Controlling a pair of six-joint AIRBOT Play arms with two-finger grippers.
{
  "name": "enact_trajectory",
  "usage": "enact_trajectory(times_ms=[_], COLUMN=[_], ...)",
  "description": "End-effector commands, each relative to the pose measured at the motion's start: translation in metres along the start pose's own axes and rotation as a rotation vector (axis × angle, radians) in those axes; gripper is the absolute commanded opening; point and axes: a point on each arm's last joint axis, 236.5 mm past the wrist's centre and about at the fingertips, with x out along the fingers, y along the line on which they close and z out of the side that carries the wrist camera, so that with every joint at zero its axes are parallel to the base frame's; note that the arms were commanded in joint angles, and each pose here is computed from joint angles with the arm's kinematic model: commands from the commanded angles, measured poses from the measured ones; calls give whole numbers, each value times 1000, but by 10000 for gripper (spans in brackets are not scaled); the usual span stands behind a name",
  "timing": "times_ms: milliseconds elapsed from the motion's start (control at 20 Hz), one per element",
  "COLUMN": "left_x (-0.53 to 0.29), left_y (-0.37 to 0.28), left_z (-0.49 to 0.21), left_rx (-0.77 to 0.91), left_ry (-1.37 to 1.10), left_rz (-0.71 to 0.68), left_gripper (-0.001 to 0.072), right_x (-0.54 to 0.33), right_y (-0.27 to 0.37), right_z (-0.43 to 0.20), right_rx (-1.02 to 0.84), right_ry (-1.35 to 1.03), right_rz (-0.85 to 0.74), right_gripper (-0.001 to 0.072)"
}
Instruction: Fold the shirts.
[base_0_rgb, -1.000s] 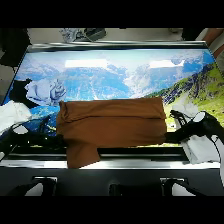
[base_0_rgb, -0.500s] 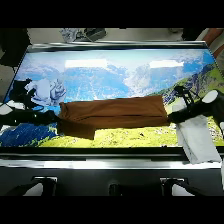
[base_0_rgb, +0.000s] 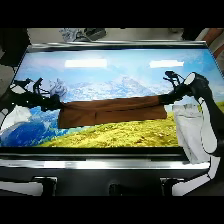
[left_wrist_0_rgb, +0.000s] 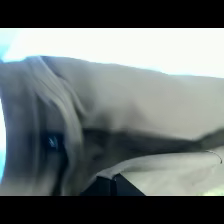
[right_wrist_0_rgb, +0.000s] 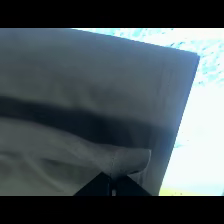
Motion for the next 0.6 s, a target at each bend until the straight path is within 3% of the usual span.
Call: enact_trajectory(times_ms=[0,100,150,200,250,300,350,550], left_x=[34,41,39,34,27,18,9,-19], left_y=[19,19,18,16,13,9,3,-25], left_z=[0,-7,-6,-3,-3,-4,-9,-10], left_rx=[-100,-119,-117,-115,-108,-99,-80,20], left_ry=[69,101,97,90,97,119,152,121], left_rz=[7,6,5,3,-5,-15,-26,-41], left_gripper=[33,45,134,285,339,339,338,337], right_x=[34,36,33,26,17,6,-6,-20], right_y=[1,5,6,5,2,-2,-7,-32], right_z=[-1,1,2,1,-2,-2,-1,-8], right_rx=[41,48,55,59,66,57,61,228], right_ry=[42,39,33,32,31,13,-21,-83], right_rz=[31,47,54,56,60,74,108,236], right_gripper=[51,52,60,166,381,555,649,708])
